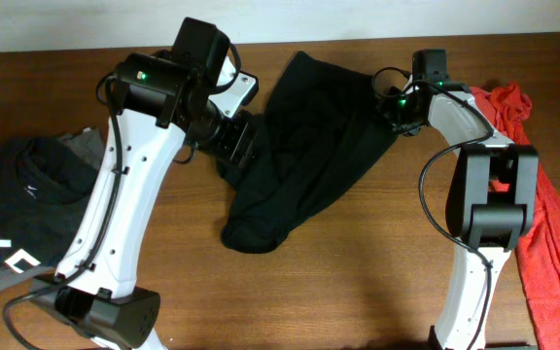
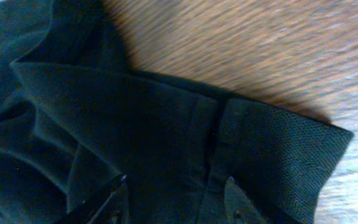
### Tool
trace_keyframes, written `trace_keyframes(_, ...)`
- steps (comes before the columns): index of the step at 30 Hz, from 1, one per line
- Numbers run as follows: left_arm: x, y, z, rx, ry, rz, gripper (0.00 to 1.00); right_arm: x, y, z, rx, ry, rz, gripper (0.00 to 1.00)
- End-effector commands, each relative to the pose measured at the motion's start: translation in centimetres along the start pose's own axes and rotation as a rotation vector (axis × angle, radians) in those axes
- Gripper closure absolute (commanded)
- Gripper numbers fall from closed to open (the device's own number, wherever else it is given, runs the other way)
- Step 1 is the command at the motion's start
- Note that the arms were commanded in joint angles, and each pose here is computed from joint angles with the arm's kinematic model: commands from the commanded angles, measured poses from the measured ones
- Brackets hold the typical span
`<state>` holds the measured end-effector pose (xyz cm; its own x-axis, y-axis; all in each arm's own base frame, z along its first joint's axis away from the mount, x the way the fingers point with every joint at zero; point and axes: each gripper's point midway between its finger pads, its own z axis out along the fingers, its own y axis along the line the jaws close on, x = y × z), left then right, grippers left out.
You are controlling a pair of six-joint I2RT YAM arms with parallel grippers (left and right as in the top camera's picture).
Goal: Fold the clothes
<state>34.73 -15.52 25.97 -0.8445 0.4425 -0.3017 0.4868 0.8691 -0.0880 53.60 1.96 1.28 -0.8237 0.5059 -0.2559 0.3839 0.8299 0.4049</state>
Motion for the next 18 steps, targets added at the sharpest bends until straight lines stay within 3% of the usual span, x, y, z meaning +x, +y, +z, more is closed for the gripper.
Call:
trace_keyframes(1, 0.9, -0.3, 1.2, 0.024, 0.044, -0.001, 0.25, -0.8, -2.2, -0.1, 0.109, -0.043, 0.022, 0.46)
trace_keyframes(4, 1.8, -0.5, 2.6, 0.044, 0.087, -0.006, 0.25, -0.8, -2.3, -0.1, 0.112, -0.044, 0.023, 0.58)
trace_keyframes(6, 2.2, -0.9, 3.6, 0.059, 0.109, -0.001, 0.25, -0.7, -2.6, -0.1, 0.121, -0.043, 0.028, 0.6)
trace_keyframes(10, 2.6, -1.5, 5.3, 0.067, 0.131, 0.013, 0.25, -0.7, -2.5, -0.2, 0.118, -0.04, 0.013, 0.46)
trace_keyframes(18, 2.3, -2.3, 5.9, 0.072, 0.121, 0.048, 0.25, -1.3, -4.5, -0.8, 0.126, -0.03, 0.056, 0.46)
